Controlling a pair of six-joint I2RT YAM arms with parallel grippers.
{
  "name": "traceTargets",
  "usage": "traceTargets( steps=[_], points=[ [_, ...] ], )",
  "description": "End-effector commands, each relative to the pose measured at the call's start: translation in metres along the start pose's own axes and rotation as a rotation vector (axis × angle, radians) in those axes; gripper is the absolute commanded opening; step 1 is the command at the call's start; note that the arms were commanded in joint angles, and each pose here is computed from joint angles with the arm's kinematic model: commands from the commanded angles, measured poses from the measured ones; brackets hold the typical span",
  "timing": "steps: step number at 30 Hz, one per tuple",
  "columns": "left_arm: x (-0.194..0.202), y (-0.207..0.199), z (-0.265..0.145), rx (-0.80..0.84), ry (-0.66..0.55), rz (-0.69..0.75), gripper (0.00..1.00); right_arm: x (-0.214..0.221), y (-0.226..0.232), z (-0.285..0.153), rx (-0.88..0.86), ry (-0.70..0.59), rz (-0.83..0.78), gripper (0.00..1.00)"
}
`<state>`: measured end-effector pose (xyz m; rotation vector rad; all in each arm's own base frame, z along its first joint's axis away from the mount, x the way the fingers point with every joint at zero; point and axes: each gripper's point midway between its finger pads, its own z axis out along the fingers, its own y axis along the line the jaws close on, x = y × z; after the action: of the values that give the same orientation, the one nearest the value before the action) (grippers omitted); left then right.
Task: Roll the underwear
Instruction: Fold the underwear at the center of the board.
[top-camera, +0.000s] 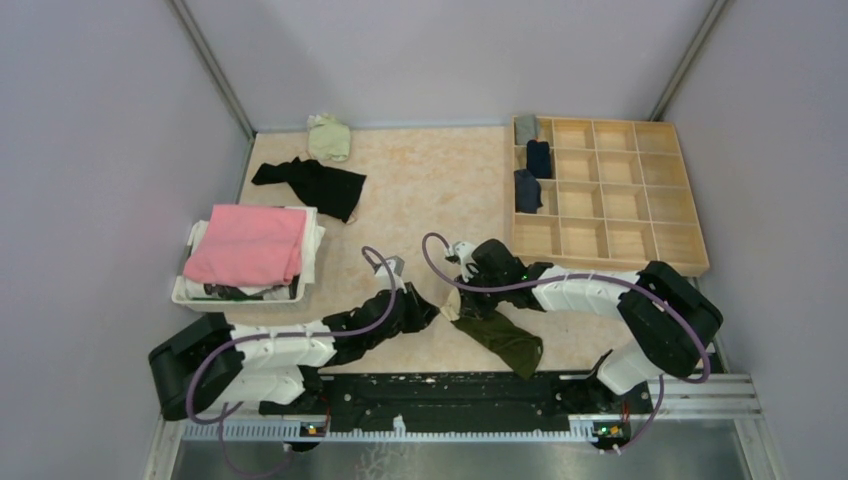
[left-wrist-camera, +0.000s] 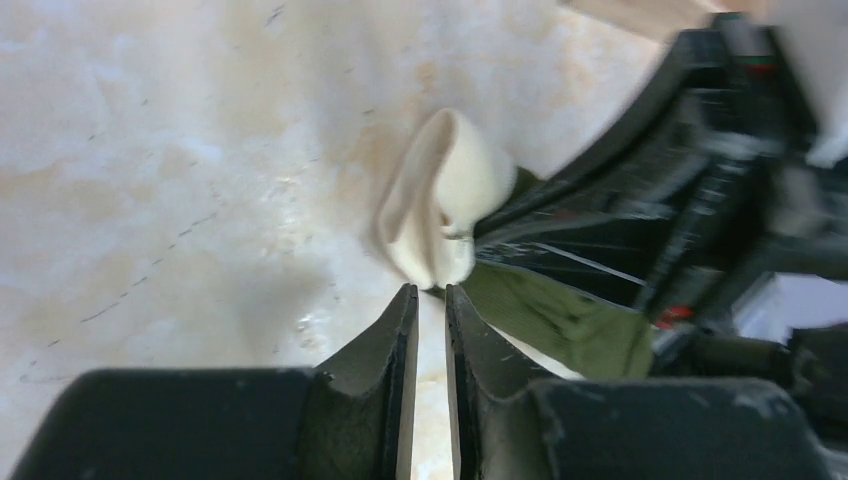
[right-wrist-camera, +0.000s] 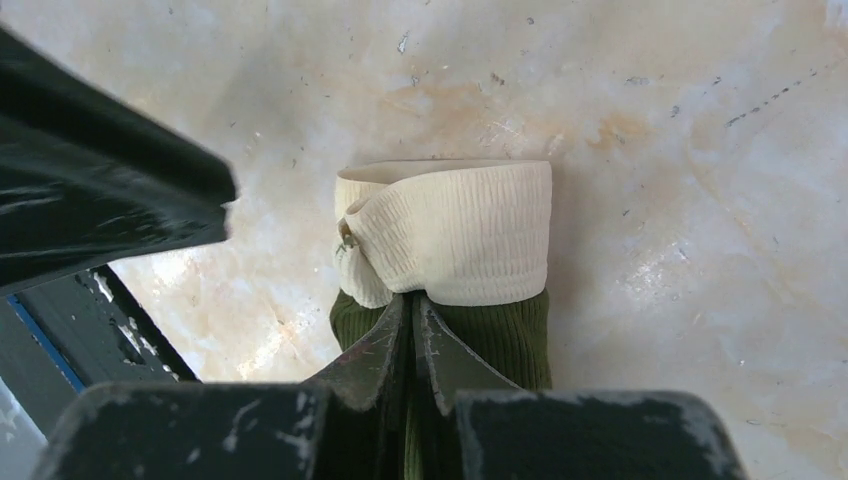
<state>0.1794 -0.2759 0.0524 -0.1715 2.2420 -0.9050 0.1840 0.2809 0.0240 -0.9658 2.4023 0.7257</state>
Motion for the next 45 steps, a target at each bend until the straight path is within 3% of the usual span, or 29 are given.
traceTargets(
  steps=[1,5,11,26,41,45],
  points=[
    [-0.014,-0.034,-0.021,0.204,-0.051,0.076,0.22,-0.003,0.0,0.004,0.003,-0.026,0.013,0.03],
    [-0.027,-0.067,-0.027,0.331,-0.093,0.108,0.15,-0.004,0.002,0.005,-0.008,-0.035,0.018,0.03],
    [-0.026,-0.074,-0.002,0.3,-0.088,0.112,0.0,-0.003,0.003,0.005,-0.013,-0.033,0.022,0.03],
    [-0.009,-0.058,0.03,0.214,-0.047,0.102,0.0,-0.002,0.003,0.004,-0.013,-0.033,0.024,0.02],
    [0.018,-0.014,0.028,0.118,0.022,0.079,0.0,-0.011,0.003,0.001,-0.005,-0.048,0.018,0.03],
    [0.023,-0.004,0.028,0.095,0.032,0.08,0.0,-0.017,0.006,-0.002,-0.01,-0.06,0.01,0.07]
  ],
)
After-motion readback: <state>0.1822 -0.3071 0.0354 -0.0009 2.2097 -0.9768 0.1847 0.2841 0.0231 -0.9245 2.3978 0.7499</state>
